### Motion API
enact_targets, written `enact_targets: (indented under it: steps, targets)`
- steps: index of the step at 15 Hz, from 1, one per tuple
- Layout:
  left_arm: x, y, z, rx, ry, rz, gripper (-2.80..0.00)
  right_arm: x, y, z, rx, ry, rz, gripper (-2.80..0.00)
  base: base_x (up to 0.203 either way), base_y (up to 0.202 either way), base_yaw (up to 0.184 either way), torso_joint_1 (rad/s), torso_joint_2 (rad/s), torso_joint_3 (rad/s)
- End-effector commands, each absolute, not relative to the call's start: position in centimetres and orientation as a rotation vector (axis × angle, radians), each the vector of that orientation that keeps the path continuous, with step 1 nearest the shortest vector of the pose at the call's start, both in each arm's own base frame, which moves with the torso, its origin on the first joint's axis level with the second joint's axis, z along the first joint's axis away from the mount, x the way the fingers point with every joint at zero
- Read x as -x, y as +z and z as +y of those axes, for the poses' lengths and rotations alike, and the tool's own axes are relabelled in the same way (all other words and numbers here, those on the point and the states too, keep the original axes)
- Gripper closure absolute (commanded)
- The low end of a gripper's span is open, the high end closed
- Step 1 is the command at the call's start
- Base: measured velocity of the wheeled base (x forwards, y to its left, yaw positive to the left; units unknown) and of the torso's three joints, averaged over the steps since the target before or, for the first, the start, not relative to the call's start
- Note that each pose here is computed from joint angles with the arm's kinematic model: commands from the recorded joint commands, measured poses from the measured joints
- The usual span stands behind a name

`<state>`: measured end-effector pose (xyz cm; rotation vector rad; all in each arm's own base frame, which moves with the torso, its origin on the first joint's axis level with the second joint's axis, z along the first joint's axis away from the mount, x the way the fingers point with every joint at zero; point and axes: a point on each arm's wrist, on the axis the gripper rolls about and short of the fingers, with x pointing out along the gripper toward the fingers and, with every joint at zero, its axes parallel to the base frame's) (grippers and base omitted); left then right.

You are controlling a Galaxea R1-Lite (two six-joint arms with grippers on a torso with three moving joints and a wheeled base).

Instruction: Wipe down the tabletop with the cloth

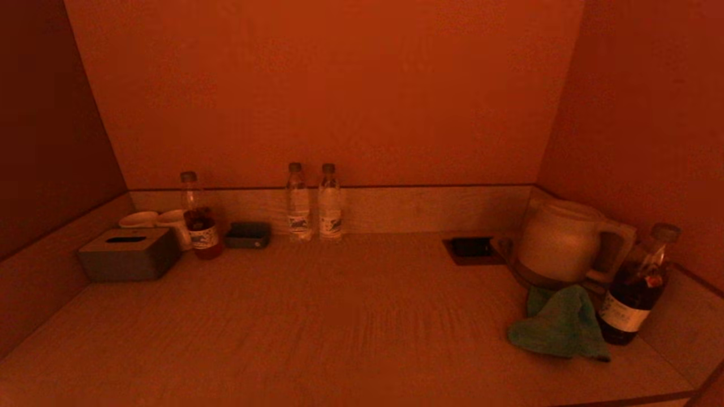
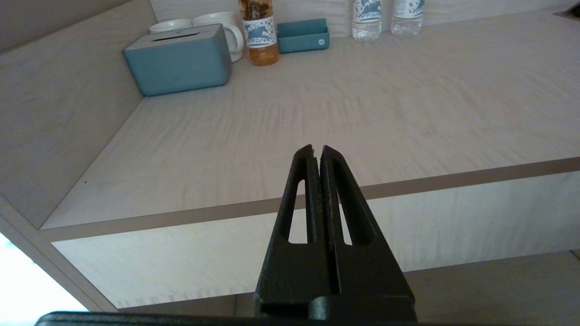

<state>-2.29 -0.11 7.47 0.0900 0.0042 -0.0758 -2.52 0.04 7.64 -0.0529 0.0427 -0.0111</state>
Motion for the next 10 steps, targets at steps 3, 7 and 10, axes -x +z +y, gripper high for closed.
enact_targets:
  steps: [3,7,10]
  targets:
    - [2.29,7.47,-0.11,-0.09,-0.075,0.004,0.0,2.52,7.61,0.04,0.053,-0.011,0.043,0.0,0.0,0.0,0.0,0.0,0.0,0.0]
    - [2.29,7.47,-0.11,-0.09,-0.075,0.004,0.0,2.52,7.61,0.04,0.05,-0.011,0.043,0.0,0.0,0.0,0.0,0.0,0.0,0.0]
    - [2.29,7.47,-0.11,-0.09,-0.075,0.004,0.0,2.52,7.61,0.04,0.053,-0.011,0.043,0.0,0.0,0.0,0.0,0.0,0.0,0.0]
